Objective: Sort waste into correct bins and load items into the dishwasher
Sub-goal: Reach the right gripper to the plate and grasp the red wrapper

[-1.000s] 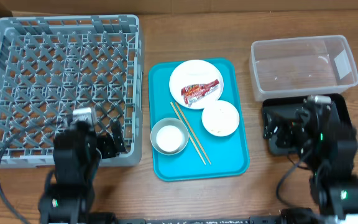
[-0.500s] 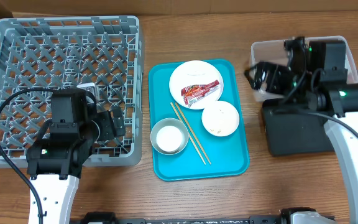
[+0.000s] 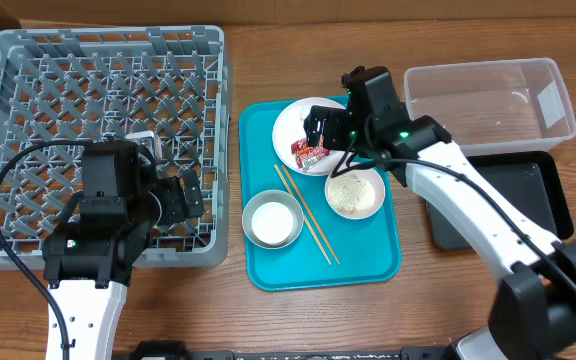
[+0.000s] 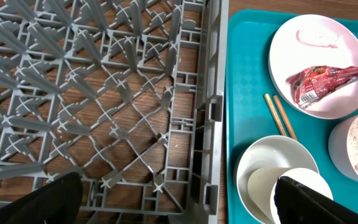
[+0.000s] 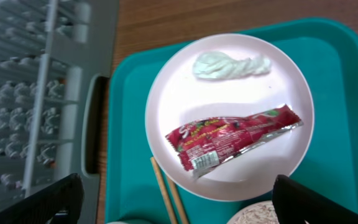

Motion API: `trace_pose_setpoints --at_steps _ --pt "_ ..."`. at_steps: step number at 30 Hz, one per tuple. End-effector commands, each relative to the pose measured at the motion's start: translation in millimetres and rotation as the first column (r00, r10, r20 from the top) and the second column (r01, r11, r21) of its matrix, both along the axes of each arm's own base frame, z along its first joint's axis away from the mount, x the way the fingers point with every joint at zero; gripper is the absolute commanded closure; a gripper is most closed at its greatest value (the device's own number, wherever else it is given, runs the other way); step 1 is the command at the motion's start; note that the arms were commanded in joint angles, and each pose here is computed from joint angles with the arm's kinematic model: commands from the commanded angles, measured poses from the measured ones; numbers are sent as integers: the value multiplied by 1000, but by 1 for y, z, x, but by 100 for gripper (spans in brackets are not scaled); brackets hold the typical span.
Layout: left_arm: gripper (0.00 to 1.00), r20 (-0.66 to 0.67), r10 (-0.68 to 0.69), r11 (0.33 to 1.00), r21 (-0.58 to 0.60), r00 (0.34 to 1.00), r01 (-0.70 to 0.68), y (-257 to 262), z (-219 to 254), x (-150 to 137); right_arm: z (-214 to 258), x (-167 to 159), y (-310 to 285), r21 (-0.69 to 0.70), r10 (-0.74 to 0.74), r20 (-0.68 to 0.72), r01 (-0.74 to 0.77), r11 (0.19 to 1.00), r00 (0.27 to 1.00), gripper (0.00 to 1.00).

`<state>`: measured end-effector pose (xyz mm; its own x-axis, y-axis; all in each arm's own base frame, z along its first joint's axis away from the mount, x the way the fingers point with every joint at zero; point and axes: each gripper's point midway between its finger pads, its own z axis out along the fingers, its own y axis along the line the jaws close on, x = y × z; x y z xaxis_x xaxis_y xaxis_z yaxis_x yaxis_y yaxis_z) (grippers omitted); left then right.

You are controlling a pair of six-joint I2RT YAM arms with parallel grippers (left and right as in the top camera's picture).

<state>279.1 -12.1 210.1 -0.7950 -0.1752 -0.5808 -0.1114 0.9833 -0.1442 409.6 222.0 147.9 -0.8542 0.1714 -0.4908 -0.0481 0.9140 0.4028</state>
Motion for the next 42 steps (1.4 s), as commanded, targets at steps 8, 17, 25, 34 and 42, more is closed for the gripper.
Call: trace_pose_setpoints --at_steps 8,17,25,34,42 --pt "0 25 -4 1000 -21 1000 5 -5 10 4 -57 28 17 18 -118 -59 119 993 991 2" --pt "0 21 -4 1000 -21 1000 5 -5 8 6 -106 20 21 -21 -146 -160 145 989 976 2" --pt "0 21 -4 1000 -21 1000 5 -5 8 6 -107 32 29 15 -144 -116 147 989 983 24" --pt "0 24 -4 1000 -21 1000 5 -5 9 6 -129 26 28 -9 -161 -167 162 987 973 34" --pt "0 24 -4 1000 -21 1000 5 -5 9 6 -129 29 29 -3 -160 -159 161 987 974 63"
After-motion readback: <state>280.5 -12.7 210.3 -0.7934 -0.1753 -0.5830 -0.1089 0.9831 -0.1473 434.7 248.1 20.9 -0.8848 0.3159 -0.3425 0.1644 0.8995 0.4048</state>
